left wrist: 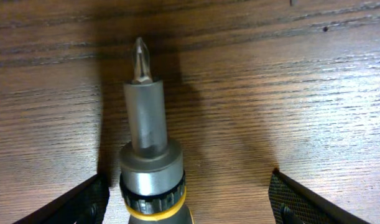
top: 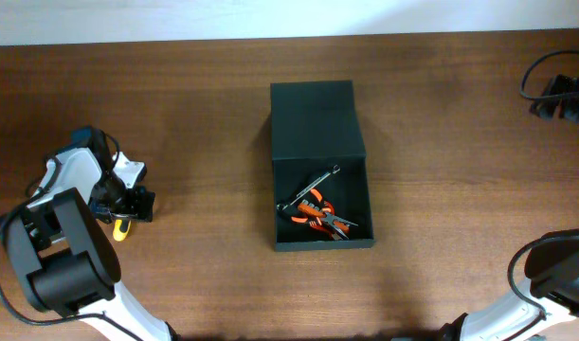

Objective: Pack container
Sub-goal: 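Lower the left gripper and grasp the yellow-black screwdriver handle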

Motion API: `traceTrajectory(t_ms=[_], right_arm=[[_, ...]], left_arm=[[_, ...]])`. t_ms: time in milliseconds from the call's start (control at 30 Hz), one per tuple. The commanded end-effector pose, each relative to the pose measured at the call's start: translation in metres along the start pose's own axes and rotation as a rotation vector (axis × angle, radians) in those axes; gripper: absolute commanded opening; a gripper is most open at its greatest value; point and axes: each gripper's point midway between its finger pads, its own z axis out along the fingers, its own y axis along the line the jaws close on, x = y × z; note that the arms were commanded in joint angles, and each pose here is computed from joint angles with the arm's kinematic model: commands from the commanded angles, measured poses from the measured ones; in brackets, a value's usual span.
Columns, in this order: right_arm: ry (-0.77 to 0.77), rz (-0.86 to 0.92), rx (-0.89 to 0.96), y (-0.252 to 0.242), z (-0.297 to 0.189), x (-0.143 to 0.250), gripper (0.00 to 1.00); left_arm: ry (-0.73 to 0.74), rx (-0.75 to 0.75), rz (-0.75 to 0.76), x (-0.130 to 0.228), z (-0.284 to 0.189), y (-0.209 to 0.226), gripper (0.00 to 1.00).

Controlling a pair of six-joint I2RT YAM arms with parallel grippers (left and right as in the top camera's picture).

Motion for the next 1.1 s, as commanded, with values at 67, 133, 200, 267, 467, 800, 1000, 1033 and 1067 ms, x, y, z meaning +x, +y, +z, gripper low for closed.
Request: traceTrajectory(t_ms=[67, 133, 200, 267, 467, 800, 1000, 1033, 1067], right_arm=[[0.009, 0.01, -0.013, 0.002, 0.002, 0.002, 0.99], [0.011, 0.01, -0.013, 0.002, 0.002, 0.002, 0.99], [0.011, 0.01, -0.013, 0.002, 0.002, 0.002, 0.99], [0.012, 0.011, -0.013, 0.002, 0.002, 0.002, 0.99], [0.011, 0.01, -0.013, 0.002, 0.002, 0.002, 0.99], [0.012, 0.011, -0.013, 0.002, 0.002, 0.003, 0.99], [0.012, 0.011, -0.014, 0.002, 0.002, 0.003, 0.99], [0.012, 0.011, -0.013, 0.002, 0.002, 0.003, 0.99], [0.012, 0.011, -0.014, 0.002, 0.002, 0.003, 0.99]], left_arm=[[0.042, -0.024, 0.007, 0.012, 0.011, 0.003, 0.86], [0.041, -0.026, 0.007, 0.011, 0.011, 0.003, 0.87], [0.043, -0.03, 0.003, 0.012, 0.011, 0.005, 0.87], [0.045, -0.032, 0.0, 0.013, 0.011, 0.006, 0.87], [0.051, -0.04, -0.01, 0.016, 0.011, 0.01, 0.78], [0.05, -0.038, -0.02, 0.017, 0.011, 0.012, 0.65], [0.048, -0.036, -0.02, 0.016, 0.011, 0.011, 0.47], [0.048, -0.036, -0.02, 0.016, 0.011, 0.011, 0.44], [0.047, -0.036, -0.02, 0.016, 0.011, 0.012, 0.42]])
